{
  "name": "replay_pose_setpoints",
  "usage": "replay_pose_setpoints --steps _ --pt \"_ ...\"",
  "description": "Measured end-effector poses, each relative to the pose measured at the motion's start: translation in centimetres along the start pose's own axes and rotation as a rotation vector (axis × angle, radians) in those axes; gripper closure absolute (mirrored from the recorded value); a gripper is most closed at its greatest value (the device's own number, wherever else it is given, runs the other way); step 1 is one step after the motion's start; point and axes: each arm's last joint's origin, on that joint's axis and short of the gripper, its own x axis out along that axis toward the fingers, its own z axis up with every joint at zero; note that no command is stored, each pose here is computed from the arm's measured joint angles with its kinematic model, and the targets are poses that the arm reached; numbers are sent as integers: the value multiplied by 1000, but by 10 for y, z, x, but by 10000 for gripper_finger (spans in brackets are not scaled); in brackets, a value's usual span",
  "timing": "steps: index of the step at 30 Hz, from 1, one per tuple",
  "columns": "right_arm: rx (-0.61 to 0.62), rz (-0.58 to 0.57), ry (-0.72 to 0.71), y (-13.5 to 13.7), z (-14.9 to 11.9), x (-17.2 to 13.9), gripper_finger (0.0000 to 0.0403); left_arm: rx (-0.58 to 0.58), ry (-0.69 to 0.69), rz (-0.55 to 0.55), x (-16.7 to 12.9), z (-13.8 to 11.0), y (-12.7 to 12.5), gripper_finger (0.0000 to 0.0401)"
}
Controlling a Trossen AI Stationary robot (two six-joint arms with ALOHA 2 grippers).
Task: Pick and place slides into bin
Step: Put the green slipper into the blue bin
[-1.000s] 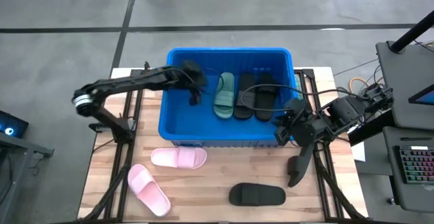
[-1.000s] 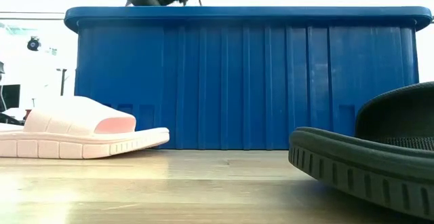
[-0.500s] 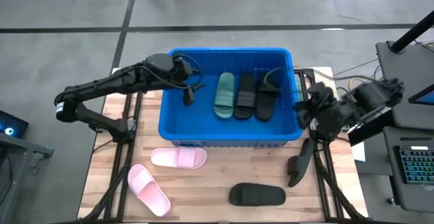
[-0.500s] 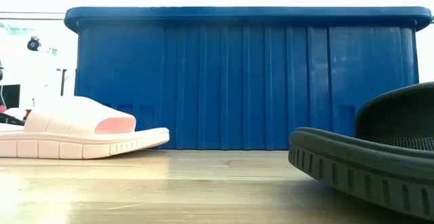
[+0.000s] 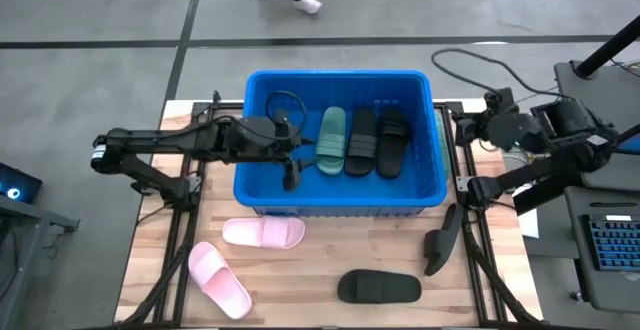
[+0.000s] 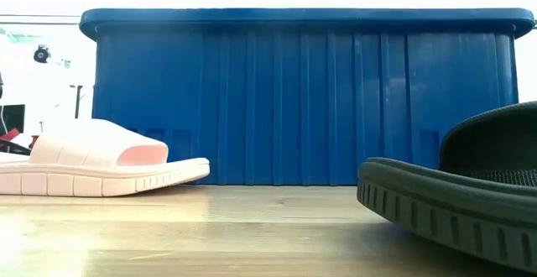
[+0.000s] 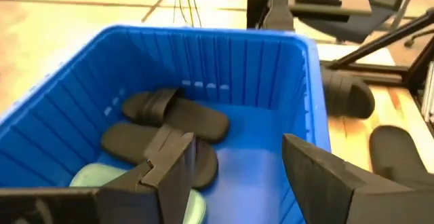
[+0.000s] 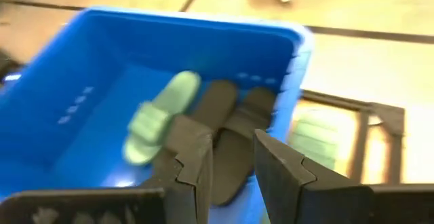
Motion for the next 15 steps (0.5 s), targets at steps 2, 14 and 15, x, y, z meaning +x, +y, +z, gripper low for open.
replay_pose_setpoints --steps 2,14,15 --pt "-14 -55 6 -1 3 5 308 -11 -22 6 -1 2 -4 196" --pt "64 -277 142 -13 44 65 307 14 -137 31 -21 25 -6 196" --pt "92 -283 147 -16 48 70 307 27 -141 42 -22 26 -5 196"
